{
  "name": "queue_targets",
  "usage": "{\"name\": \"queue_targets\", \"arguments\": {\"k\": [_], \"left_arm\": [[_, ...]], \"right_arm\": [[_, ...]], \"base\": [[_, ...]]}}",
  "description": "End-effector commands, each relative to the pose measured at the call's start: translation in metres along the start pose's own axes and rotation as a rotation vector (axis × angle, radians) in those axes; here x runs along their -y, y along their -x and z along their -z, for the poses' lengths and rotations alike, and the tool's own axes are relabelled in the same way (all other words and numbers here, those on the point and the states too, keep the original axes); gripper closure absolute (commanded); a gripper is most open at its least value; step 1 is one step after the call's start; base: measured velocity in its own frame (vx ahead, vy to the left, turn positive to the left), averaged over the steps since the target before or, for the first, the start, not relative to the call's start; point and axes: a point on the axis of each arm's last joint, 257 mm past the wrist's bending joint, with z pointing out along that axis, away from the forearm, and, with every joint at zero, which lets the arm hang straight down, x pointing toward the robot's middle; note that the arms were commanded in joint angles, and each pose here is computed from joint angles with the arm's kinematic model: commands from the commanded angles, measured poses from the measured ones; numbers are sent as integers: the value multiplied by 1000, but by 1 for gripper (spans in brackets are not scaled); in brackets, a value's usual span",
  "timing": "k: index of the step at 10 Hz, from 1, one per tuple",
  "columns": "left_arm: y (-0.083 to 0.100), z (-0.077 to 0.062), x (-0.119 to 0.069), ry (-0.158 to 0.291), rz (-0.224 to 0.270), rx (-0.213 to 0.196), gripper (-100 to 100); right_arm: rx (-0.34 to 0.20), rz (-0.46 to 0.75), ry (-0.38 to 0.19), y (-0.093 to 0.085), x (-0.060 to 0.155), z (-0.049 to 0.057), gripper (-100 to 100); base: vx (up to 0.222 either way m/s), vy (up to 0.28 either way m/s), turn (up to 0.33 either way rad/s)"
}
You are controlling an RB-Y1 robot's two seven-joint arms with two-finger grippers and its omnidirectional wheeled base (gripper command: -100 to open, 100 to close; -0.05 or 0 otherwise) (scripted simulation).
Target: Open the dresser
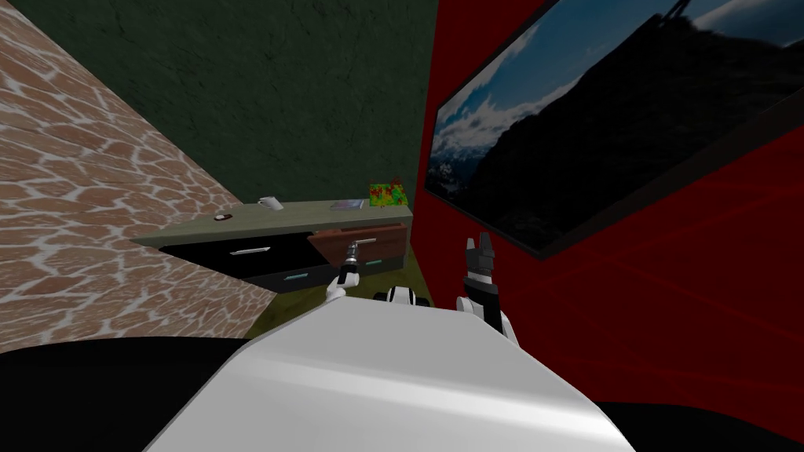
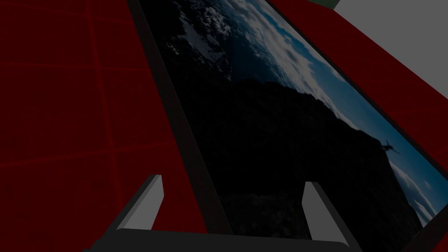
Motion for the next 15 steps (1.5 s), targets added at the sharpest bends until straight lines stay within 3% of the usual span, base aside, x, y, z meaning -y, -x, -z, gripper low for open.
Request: {"name": "queue_targets", "arguments": {"k": [1, 2, 4, 5, 7, 8, 10, 11, 13, 14, 15], "left_arm": [[0, 2, -19, 43, 0, 1, 100], [3, -20, -4, 8, 3, 3, 100], [6, -13, -18, 42, -1, 7, 100], [10, -35, 2, -2, 2, 10, 100], [12, -28, -16, 40, -1, 15, 100], [16, -49, 1, 6, 2, 21, 100], [19, -43, -12, 37, 0, 26, 100], [25, -63, 9, -4, 3, 34, 100], [24, -63, 4, 8, 4, 34, 100], [26, -58, -7, 33, 1, 38, 100], [25, -61, 0, 16, 2, 37, 100]], "right_arm": [[0, 0, 0, 0, 0, 0, 0], [0, 0, 0, 0, 0, 0, 0], [0, 0, 0, 0, 0, 0, 0], [0, 0, 0, 0, 0, 0, 0], [0, 0, 0, 0, 0, 0, 0], [0, 0, 0, 0, 0, 0, 0], [0, 0, 0, 0, 0, 0, 0], [0, 0, 0, 0, 0, 0, 0], [0, 0, 0, 0, 0, 0, 0], [0, 0, 0, 0, 0, 0, 0], [0, 0, 0, 0, 0, 0, 0]], "base": [[-52, -21, 8], [-112, -38, -10], [-83, -27, -19], [-103, -34, -20], [-63, -34, 0], [-90, -54, -15], [-68, -31, -6], [-88, -45, -20], [-65, -35, 0], [-9, 5, -11], [0, 0, 0]]}}
